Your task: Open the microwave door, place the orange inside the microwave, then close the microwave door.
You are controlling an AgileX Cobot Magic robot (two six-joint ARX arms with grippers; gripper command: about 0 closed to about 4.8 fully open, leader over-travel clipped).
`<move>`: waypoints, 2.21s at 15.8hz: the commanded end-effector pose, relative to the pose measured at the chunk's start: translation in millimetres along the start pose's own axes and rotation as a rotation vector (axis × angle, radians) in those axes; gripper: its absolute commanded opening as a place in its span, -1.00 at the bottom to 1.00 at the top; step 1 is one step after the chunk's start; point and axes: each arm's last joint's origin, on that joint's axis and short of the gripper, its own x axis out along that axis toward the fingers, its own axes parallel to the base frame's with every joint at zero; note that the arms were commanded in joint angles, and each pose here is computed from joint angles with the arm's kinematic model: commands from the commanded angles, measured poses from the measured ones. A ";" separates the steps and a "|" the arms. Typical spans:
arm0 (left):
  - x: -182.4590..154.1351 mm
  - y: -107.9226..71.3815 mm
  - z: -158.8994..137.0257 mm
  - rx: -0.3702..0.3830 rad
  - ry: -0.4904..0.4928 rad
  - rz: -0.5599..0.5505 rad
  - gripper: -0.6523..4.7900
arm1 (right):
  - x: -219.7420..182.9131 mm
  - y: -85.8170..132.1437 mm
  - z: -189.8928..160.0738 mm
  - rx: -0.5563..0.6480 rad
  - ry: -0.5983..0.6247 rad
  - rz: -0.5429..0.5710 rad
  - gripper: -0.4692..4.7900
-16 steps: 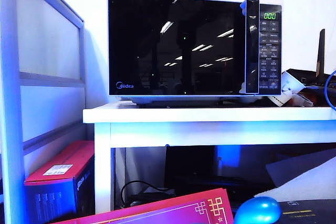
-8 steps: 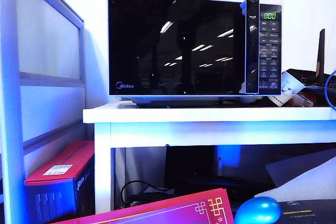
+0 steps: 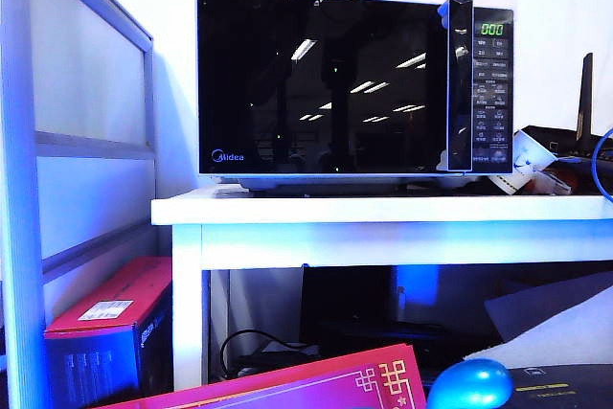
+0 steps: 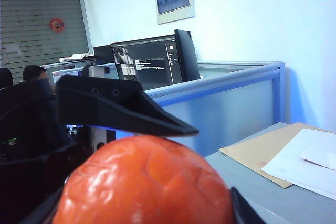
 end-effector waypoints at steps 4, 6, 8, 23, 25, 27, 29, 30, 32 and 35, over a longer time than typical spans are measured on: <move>0.8 1.8 6.9 0.002 -0.061 -0.013 1.00 | -1.6 -4.0 5.8 -0.077 -0.087 -0.163 -0.29; 1.9 1.5 8.9 0.003 -0.071 -0.012 1.00 | -1.6 -4.0 5.7 -0.082 -0.086 -0.163 -0.29; 2.8 3.6 11.6 -0.008 -0.086 0.010 1.00 | -1.6 -3.9 5.9 -0.112 -0.085 -0.164 -0.29; 1.2 6.9 2.7 -0.094 0.248 0.132 1.00 | -14.1 -8.0 17.6 -0.189 -0.158 -0.224 -0.29; 1.6 6.8 4.5 -0.091 0.188 0.111 1.00 | -19.4 -12.1 17.6 -0.179 -0.146 -0.248 -0.29; 1.9 6.8 6.3 -0.087 0.134 0.095 1.00 | -19.1 -13.2 16.0 -0.167 -0.136 -0.249 -0.29; 2.2 6.1 8.9 -0.084 0.047 0.062 1.00 | -18.7 -13.7 14.8 -0.156 -0.128 -0.251 -0.29; 2.2 6.6 9.4 -0.081 0.034 0.063 1.00 | -18.2 -13.7 13.9 -0.149 -0.122 -0.249 -0.29; 2.0 9.6 10.5 -0.063 0.024 0.091 1.00 | -17.9 -14.2 12.1 -0.133 -0.105 -0.241 -0.29; 1.7 12.2 11.5 -0.048 0.015 0.115 1.00 | -17.5 -13.7 11.7 -0.131 -0.099 -0.228 -0.29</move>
